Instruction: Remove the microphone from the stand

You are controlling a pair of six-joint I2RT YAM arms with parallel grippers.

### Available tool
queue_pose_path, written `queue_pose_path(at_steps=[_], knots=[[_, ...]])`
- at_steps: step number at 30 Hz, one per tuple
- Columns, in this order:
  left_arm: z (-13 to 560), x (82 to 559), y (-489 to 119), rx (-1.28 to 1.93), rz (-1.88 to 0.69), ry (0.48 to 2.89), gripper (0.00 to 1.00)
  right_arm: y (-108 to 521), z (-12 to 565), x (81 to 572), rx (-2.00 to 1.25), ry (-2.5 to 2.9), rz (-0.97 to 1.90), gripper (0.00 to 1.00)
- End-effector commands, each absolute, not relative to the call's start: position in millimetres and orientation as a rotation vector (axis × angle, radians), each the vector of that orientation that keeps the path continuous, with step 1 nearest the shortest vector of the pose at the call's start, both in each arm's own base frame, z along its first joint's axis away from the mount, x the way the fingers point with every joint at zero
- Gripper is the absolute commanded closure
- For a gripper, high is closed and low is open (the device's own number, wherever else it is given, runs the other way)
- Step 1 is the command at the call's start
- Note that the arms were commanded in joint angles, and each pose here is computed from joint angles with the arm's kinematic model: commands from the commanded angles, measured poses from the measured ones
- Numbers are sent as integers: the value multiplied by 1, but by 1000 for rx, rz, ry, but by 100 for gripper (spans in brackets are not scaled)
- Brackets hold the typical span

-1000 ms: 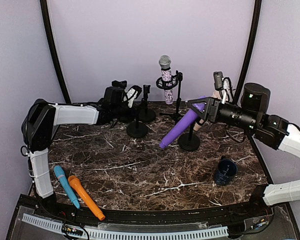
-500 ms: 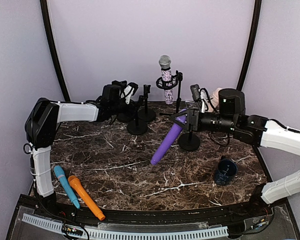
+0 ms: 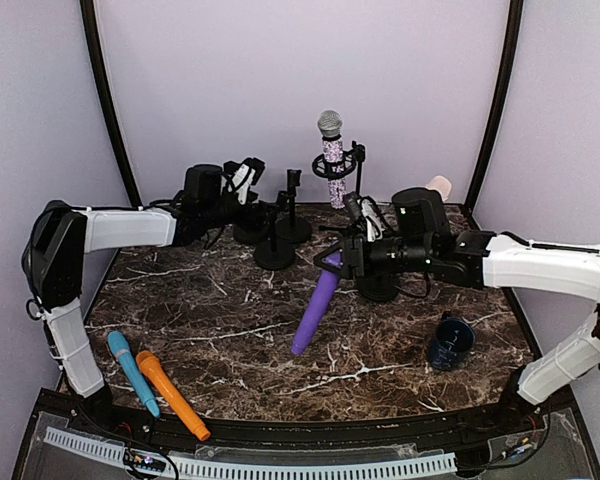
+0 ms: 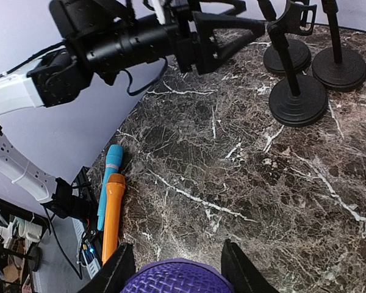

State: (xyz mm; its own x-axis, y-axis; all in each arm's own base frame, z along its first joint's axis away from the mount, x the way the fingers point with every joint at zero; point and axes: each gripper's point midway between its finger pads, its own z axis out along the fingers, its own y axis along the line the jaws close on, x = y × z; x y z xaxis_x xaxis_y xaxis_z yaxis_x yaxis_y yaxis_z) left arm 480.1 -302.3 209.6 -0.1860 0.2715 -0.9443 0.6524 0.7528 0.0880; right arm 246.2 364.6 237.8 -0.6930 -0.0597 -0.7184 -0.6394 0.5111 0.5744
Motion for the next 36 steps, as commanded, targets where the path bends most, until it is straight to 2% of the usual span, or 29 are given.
queue_pose_path(at_steps=[1,9,15,23,31,36], knots=[[274,462,-294,713,-408,1627,27,388,250,244,-620,2075,1269,77],[312,406,-249,609,-384,1578,27,414,224,245,-680,2156,1346,76],[308,376,-222,596,-318,1588,27,436,202,247,-729,2230,1384,76],[314,363,-212,628,-261,1570,26,463,153,256,-719,2374,1357,75],[309,361,-216,653,-280,1579,26,496,121,273,-663,2420,1430,69],[308,361,-217,656,-286,1583,26,519,107,276,-675,2432,1496,62]])
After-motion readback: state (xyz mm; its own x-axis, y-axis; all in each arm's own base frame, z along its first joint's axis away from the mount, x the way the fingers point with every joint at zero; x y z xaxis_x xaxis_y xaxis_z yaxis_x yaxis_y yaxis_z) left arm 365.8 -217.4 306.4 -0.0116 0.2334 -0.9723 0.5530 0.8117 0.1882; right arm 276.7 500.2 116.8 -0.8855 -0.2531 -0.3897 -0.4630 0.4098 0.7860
